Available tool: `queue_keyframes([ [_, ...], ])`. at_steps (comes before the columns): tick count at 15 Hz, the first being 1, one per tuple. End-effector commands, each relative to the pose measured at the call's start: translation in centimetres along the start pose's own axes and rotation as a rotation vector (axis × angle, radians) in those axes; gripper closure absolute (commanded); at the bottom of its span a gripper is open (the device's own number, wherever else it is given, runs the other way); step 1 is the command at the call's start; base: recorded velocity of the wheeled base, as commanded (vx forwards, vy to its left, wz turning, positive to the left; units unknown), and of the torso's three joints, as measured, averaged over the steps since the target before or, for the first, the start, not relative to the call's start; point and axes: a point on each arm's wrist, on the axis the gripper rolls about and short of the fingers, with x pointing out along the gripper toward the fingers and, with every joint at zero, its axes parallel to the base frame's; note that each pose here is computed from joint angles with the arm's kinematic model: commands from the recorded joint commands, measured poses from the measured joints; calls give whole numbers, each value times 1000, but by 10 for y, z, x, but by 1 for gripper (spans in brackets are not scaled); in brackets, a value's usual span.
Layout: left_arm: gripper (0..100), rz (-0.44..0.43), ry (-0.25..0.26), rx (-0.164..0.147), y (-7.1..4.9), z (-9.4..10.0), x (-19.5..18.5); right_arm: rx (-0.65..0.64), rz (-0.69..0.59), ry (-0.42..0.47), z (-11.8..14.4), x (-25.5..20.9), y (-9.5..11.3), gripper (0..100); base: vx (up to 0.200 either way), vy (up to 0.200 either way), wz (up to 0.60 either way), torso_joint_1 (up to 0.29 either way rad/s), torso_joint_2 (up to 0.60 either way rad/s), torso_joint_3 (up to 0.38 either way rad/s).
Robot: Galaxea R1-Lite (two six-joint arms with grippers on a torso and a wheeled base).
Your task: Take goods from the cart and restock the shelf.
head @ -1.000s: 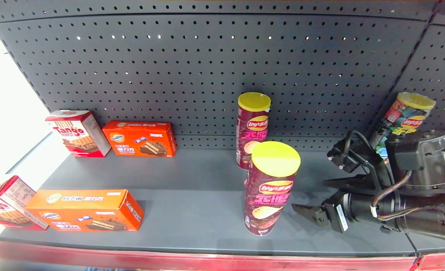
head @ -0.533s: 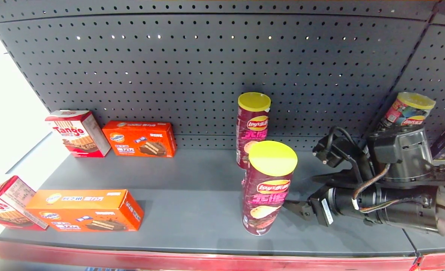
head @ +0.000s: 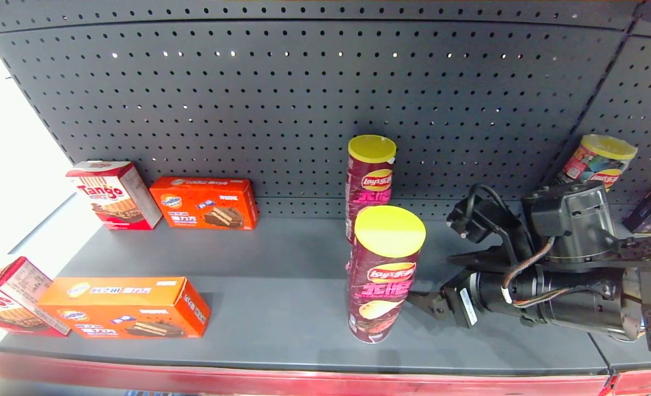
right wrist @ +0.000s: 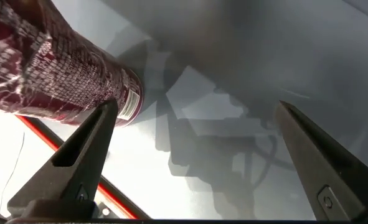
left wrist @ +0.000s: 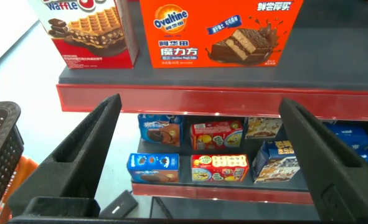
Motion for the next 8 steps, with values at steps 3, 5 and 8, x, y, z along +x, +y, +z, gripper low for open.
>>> queue_keyframes([
  [3,0,1,1,0,0,0,0,-6,10,1,0,1,3,0,0,0,0,0,0,0],
  [5,0,1,1,0,0,0,0,-7,12,-1,0,0,4,0,0,0,0,0,0,0],
  [8,0,1,1,0,0,0,0,-5,8,-5,0,-2,3,0,0,0,0,0,0,0],
])
